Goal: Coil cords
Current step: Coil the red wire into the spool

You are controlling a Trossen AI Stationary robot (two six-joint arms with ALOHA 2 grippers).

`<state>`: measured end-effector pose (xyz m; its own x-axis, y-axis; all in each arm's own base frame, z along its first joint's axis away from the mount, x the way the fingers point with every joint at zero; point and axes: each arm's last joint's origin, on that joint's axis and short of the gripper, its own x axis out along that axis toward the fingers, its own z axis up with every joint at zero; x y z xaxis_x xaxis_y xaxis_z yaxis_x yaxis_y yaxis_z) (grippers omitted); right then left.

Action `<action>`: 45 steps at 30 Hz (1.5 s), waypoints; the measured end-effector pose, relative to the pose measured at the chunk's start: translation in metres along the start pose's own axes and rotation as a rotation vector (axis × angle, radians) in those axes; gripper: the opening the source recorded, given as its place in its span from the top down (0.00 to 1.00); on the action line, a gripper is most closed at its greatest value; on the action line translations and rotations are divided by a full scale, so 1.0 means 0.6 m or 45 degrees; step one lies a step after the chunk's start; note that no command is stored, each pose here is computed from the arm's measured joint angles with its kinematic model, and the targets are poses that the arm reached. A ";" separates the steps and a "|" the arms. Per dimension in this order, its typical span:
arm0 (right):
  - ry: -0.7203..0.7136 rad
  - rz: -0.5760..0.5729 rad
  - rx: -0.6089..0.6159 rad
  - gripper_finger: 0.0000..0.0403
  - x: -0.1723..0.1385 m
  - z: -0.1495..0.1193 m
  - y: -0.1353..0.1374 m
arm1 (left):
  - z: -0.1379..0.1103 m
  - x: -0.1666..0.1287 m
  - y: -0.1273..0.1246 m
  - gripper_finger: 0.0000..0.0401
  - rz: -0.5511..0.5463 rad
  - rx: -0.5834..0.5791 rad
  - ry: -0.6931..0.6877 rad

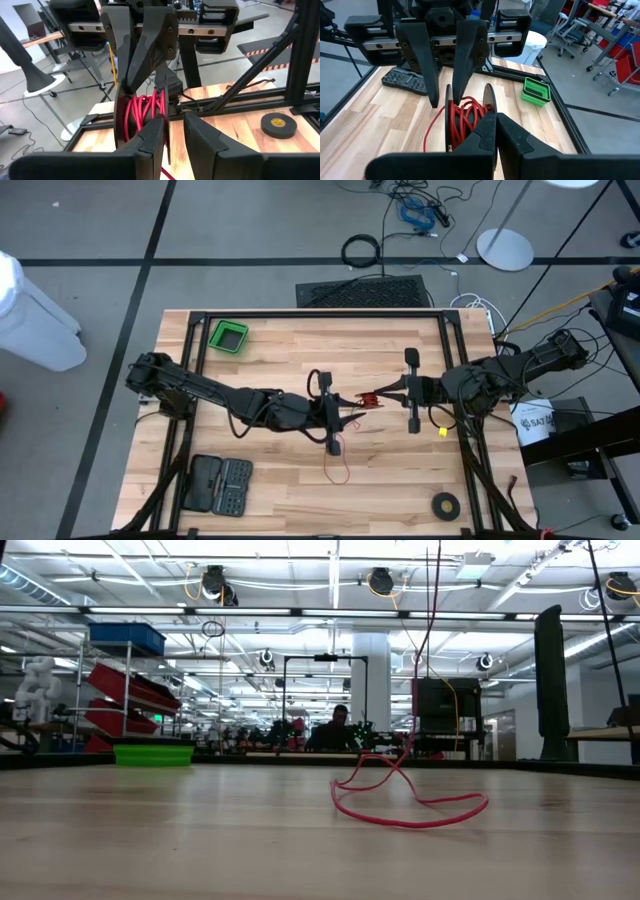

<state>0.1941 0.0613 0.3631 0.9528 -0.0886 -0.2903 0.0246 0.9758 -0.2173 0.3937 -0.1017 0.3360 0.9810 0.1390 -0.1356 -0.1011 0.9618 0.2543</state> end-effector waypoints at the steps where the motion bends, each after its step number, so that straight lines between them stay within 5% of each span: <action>1: 0.000 -0.001 -0.001 1.00 0.000 0.000 0.000 | 0.000 0.000 0.001 0.80 0.001 -0.006 0.000; 11: 0.002 0.001 -0.007 1.00 0.000 0.000 0.000 | -0.001 0.000 0.001 0.98 0.016 -0.008 0.011; 18: -0.005 0.045 -0.008 0.99 0.000 0.000 0.002 | -0.001 0.000 0.001 0.99 0.036 -0.008 0.014; 32: 0.093 -0.035 0.058 0.75 -0.044 0.031 -0.015 | 0.020 -0.027 0.009 1.00 0.031 -0.039 0.012; 40: 0.217 0.040 0.123 0.72 -0.040 -0.006 0.013 | 0.052 -0.091 -0.003 1.00 -0.102 -0.035 0.033; 45: 0.107 0.167 0.160 0.72 0.001 -0.062 0.058 | 0.070 -0.122 -0.014 1.00 -0.154 -0.039 -0.002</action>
<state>0.1843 0.0876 0.3211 0.9217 0.0299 -0.3868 -0.0558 0.9969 -0.0561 0.3299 -0.1295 0.3839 0.9865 0.0214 -0.1624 0.0129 0.9783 0.2070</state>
